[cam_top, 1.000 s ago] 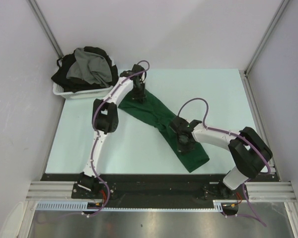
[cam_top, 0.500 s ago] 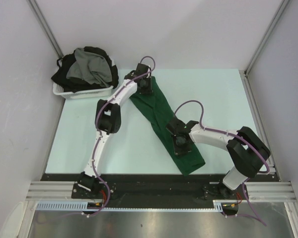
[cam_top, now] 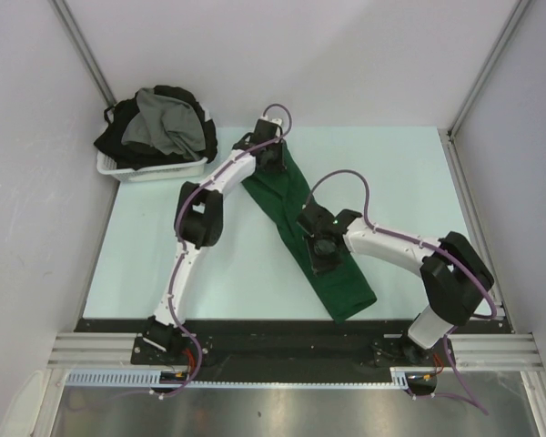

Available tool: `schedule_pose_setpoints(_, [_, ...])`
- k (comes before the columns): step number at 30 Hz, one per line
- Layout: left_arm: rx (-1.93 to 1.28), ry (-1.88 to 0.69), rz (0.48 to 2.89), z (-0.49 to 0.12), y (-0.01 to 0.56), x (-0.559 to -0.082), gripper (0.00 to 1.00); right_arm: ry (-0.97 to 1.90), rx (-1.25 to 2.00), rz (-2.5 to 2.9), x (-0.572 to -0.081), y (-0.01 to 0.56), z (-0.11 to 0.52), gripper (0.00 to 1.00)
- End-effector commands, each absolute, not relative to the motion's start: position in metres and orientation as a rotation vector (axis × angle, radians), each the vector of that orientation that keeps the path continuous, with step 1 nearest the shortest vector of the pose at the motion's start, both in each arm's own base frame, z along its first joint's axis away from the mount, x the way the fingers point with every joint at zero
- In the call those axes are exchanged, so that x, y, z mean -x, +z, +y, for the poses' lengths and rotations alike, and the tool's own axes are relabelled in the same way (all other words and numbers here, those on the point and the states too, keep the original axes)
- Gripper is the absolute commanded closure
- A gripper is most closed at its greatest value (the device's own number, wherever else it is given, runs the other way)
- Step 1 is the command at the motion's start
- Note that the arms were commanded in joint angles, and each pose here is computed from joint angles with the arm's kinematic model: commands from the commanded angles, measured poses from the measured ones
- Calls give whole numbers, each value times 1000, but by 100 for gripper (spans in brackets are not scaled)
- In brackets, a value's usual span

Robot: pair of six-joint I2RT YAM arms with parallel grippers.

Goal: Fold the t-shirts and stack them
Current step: Rotate the tshirt 90 degrees

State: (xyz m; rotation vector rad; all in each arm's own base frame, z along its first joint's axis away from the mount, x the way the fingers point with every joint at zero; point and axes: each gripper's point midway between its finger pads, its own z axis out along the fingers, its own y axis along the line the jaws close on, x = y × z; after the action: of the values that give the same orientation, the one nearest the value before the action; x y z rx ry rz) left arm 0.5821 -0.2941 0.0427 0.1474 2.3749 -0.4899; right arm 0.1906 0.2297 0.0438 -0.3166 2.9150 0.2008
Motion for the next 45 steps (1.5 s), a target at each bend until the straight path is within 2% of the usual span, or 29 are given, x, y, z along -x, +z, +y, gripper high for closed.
schedule_pose_setpoints(1, [-188, -470, 2217, -296, 135, -577, 81, 164, 322, 2755, -235, 84, 236, 77])
schedule_pose_setpoints(4, [-177, -424, 2206, -285, 162, -569, 75, 172, 295, 2698, -258, 103, 235, 58])
schedule_pose_setpoints(9, [-169, -346, 2168, -264, 203, -555, 71, 156, 244, 2604, -306, 128, 218, 54])
schedule_pose_setpoints(12, [-163, -297, 2169, -251, 220, -543, 69, 172, 205, 2568, -343, 132, 211, 62])
schedule_pose_setpoints(13, [-155, -282, 2181, -246, 222, -538, 69, 187, 191, 2567, -357, 130, 213, 77])
schedule_pose_setpoints(14, [-152, -264, 2207, -241, 219, -531, 69, 208, 196, 2555, -370, 131, 216, 85])
schedule_pose_setpoints(15, [-128, -262, 2191, -235, 236, -522, 71, 212, 176, 2536, -386, 132, 213, 100])
schedule_pose_setpoints(16, [-121, -246, 2232, -229, 225, -512, 73, 237, 185, 2529, -395, 132, 217, 100])
schedule_pose_setpoints(18, [-86, -288, 2215, -222, 247, -489, 80, 257, 207, 2481, -431, 138, 229, 100])
schedule_pose_setpoints(20, [-48, -317, 2253, -217, 235, -464, 84, 316, 244, 2440, -466, 143, 252, 100])
schedule_pose_setpoints(23, [-16, -351, 2238, -207, 245, -426, 88, 421, 313, 2391, -506, 145, 285, 100])
schedule_pose_setpoints(26, [-11, -349, 2230, -196, 253, -393, 89, 581, 242, 2388, -530, 132, 303, 100])
schedule_pose_setpoints(35, [-16, -269, 2295, -167, 247, -335, 91, 674, 221, 2391, -553, 91, 330, 100])
schedule_pose_setpoints(39, [2, -256, 2315, -162, 241, -325, 92, 679, 206, 2423, -552, 69, 332, 100])
schedule_pose_setpoints(45, [-13, -239, 2341, -164, 238, -323, 92, 534, 189, 2516, -553, 28, 311, 100])
